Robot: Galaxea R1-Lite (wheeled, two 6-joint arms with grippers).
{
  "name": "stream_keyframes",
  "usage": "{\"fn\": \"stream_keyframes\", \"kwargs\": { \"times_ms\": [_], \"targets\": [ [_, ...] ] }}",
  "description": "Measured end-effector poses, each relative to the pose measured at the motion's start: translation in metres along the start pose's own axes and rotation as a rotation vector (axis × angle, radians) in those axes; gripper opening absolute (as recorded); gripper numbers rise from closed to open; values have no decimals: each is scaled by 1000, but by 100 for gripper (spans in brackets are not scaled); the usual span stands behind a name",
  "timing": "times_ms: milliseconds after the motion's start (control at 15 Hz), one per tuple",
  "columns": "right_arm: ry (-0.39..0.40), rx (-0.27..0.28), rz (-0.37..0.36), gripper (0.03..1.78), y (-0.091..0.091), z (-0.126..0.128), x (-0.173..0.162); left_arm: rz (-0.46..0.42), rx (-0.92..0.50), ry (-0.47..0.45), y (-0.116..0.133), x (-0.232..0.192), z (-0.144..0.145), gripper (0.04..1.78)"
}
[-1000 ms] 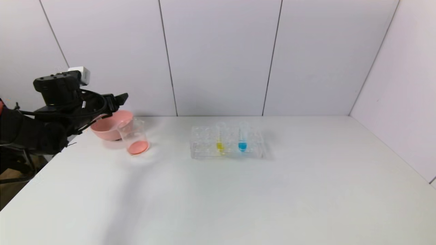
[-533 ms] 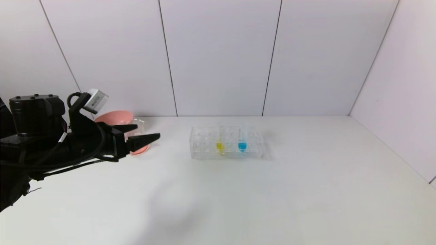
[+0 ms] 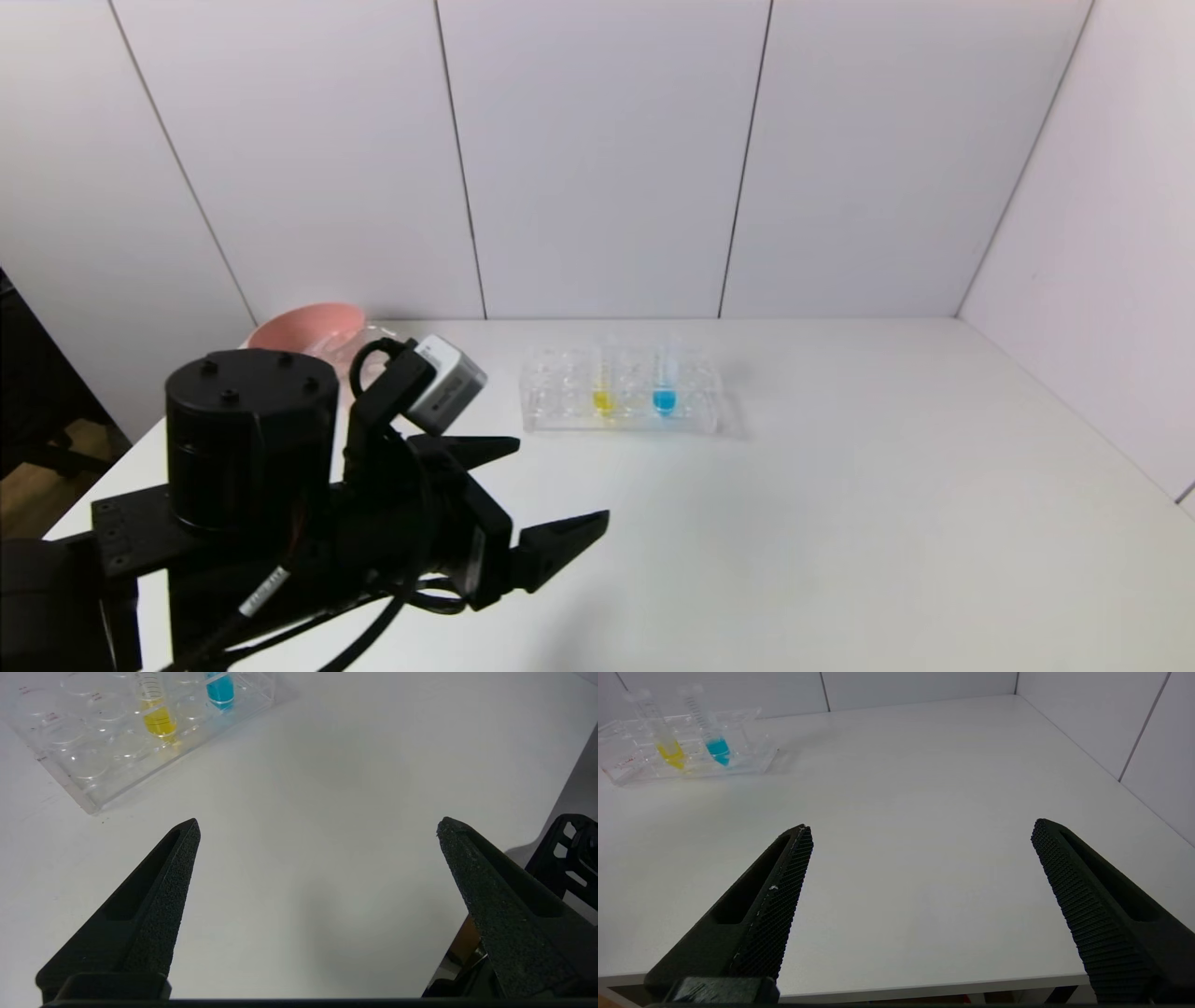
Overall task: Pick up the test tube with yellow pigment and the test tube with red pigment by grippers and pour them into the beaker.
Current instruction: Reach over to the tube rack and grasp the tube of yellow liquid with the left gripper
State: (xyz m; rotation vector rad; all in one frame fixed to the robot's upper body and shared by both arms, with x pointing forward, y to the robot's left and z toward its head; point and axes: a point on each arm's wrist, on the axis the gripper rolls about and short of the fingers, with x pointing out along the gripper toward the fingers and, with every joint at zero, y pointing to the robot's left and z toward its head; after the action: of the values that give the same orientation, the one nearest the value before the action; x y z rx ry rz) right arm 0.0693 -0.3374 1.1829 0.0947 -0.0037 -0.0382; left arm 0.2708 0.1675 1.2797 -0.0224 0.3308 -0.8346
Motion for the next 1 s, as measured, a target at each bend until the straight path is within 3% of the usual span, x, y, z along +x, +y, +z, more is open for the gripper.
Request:
{"fn": "stream_keyframes", "kwargs": {
  "times_ms": [267,533,667,1000],
  "targets": [
    [0,0,0,171,0,0,0,312,-61,-97,-28,47,1,176],
    [0,0,0,171,0,0,0,646,-78,-200,-34,101,0,176],
    [0,0,0,171,0,0,0,704,-77,-207,-35,125,-4,176],
    [0,0,0,171,0,0,0,743,-57,-198,-24,169,-12,176]
  ]
}}
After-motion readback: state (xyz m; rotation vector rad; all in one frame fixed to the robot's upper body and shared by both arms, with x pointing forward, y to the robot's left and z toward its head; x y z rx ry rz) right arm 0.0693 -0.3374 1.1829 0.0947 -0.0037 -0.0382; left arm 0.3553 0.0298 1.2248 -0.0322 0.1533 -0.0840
